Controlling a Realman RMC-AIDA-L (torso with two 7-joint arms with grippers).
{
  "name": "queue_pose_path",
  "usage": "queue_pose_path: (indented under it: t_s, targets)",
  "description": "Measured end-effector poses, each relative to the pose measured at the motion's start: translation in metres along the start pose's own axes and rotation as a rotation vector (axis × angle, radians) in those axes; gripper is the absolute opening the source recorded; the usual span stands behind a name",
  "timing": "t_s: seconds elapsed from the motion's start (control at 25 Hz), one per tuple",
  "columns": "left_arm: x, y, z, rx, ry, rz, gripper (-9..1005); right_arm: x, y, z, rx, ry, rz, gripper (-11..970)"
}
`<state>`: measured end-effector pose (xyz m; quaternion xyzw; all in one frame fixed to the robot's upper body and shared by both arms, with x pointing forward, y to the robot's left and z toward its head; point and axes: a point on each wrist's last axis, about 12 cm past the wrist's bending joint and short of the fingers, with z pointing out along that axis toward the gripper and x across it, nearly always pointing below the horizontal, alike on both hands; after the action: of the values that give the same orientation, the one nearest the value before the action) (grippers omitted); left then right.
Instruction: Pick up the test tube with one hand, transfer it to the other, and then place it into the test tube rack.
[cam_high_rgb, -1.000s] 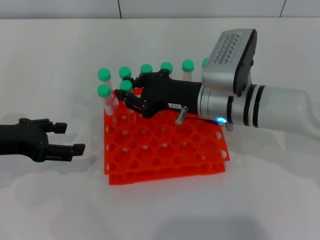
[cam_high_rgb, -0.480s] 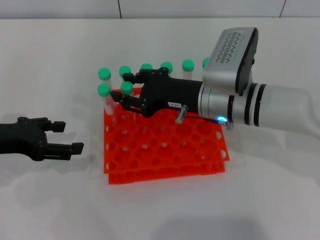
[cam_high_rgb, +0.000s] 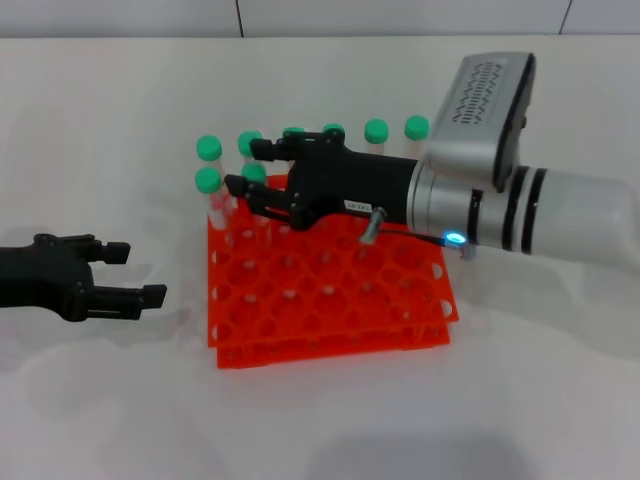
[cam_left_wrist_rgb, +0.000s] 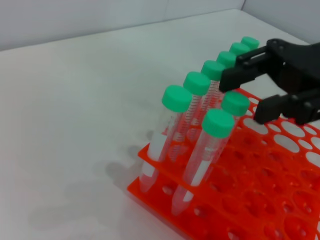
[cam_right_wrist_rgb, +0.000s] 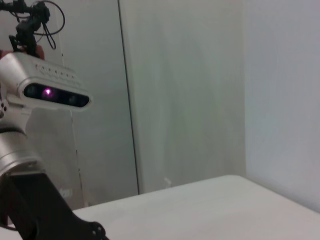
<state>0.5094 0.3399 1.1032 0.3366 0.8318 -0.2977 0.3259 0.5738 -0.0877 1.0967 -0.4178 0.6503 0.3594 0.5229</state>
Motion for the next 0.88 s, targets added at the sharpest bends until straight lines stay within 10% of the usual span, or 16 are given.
queue_pose_path:
  t_s: [0.4,0.88]
  targets:
    - [-0.003,0.000,-0.001,0.002,-0.032,0.023,888,-0.006,-0.002,-0.030,0.036,-0.061,-0.027,486]
    - [-0.012,-0.003,-0.002,0.022,-0.109,0.054,888,-0.012,-0.044,-0.100,-0.081,0.124,0.076,486]
